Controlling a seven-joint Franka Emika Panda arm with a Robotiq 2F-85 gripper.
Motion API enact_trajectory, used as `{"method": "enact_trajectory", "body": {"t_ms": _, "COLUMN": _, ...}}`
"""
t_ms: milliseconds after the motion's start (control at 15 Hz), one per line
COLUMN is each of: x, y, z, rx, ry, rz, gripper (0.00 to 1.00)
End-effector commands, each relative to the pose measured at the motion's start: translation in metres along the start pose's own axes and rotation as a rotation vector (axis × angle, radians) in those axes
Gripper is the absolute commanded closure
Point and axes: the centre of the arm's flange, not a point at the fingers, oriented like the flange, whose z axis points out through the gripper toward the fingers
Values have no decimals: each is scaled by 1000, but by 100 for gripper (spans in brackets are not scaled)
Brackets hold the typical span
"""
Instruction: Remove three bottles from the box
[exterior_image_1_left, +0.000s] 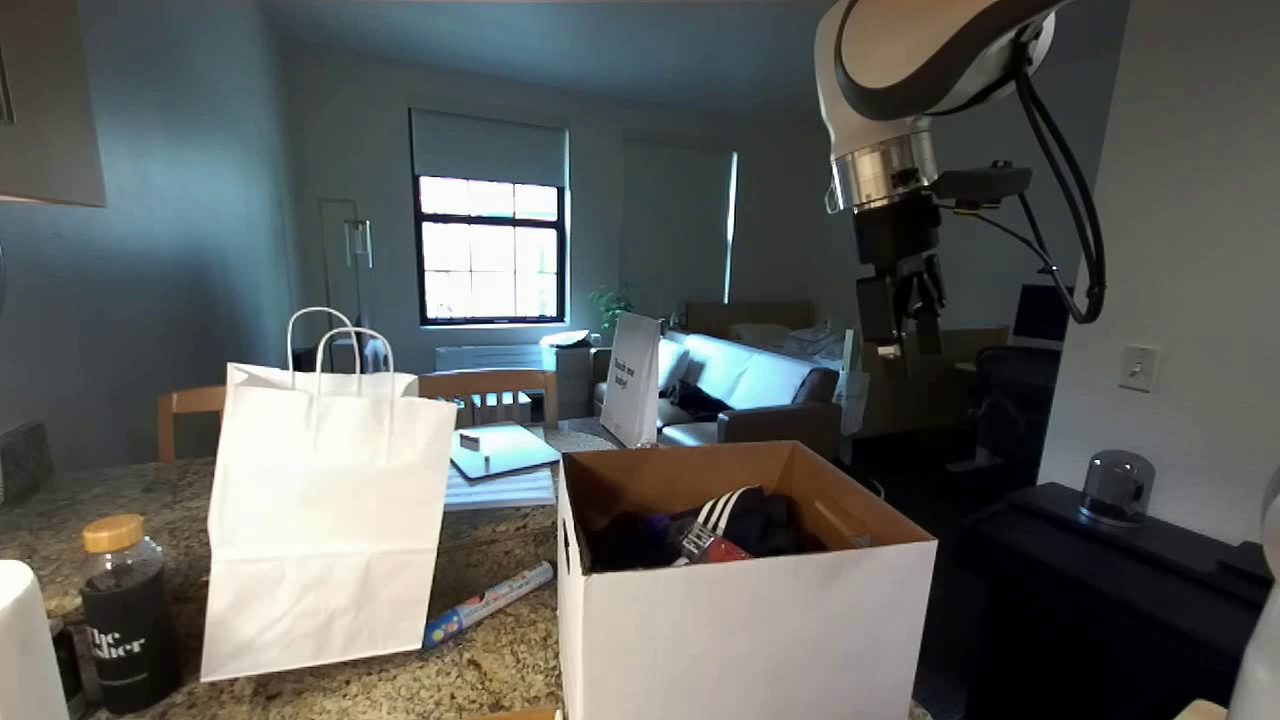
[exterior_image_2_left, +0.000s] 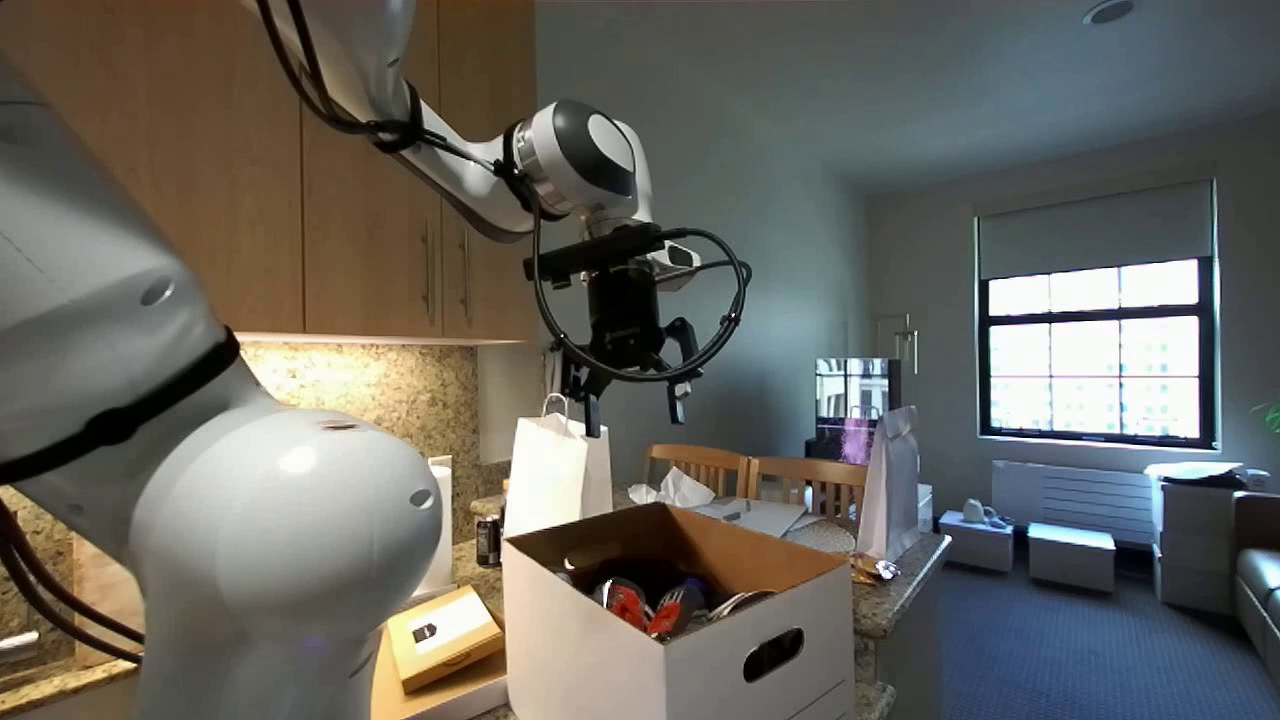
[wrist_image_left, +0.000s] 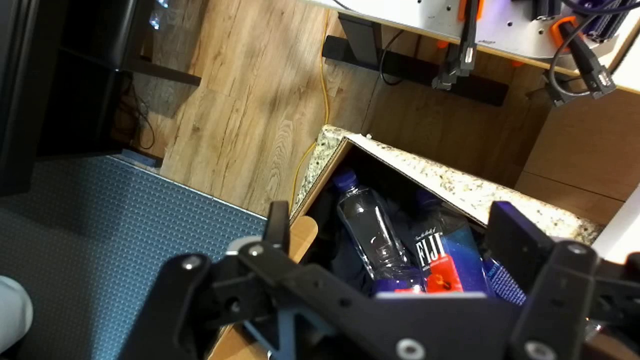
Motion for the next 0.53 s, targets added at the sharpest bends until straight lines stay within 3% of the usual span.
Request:
{"method": "enact_trajectory", "body": {"t_ms": 0, "x": 1, "y": 0, "z": -2, "rx": 0, "ry": 18, "rz": 33, "gripper": 0}}
{"method": "enact_trajectory", "body": {"t_ms": 467, "x": 34, "y": 8, "z": -17, "rx": 91, "ry": 19, "rz": -109, "gripper": 0}}
